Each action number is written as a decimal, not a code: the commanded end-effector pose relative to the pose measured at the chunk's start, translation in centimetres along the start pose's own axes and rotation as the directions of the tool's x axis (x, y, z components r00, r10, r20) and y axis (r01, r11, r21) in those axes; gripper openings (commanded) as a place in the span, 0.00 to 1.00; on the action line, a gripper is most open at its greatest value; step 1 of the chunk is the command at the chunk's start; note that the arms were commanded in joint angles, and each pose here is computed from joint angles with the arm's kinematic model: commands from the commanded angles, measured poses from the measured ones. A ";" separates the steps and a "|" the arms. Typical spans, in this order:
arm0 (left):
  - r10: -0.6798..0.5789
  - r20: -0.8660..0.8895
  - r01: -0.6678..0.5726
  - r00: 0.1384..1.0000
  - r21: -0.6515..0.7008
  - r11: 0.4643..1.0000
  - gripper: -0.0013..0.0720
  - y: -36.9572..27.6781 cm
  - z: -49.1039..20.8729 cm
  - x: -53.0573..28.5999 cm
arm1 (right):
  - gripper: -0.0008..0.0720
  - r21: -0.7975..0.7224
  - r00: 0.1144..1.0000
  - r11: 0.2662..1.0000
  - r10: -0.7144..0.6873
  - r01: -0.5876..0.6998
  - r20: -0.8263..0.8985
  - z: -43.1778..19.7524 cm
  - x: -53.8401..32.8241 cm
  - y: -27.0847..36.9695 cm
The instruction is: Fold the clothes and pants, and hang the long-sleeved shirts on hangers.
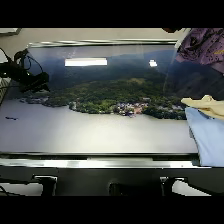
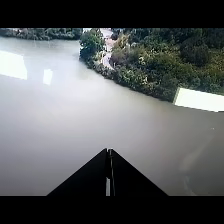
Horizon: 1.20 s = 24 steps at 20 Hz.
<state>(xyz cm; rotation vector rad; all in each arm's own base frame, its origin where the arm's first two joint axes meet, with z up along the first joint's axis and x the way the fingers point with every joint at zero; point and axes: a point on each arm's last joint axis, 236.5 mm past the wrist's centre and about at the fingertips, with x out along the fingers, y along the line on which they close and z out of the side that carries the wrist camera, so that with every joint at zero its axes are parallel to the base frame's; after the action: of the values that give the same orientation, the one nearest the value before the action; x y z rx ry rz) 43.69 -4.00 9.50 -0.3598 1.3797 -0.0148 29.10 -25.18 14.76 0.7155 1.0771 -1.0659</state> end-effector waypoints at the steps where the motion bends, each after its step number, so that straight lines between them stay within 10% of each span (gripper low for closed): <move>1: 0.002 -0.007 -0.002 1.000 0.000 1.000 0.04 0.0 -0.2 0.0 | 0.05 -0.072 0.992 0.990 -0.121 0.118 -0.032 -2.7 3.1 -3.3; 24: 0.008 -0.027 -0.008 1.000 0.000 1.000 0.04 0.2 -0.6 0.0 | 0.06 -0.232 0.838 0.847 -0.519 0.479 -0.166 -10.8 9.6 -13.3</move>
<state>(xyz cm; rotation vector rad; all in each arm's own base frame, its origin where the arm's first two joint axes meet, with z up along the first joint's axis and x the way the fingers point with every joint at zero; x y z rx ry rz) 43.02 -3.99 9.37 -0.3557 1.4088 -0.0137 14.55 -23.34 2.29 0.4344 1.5851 -1.3058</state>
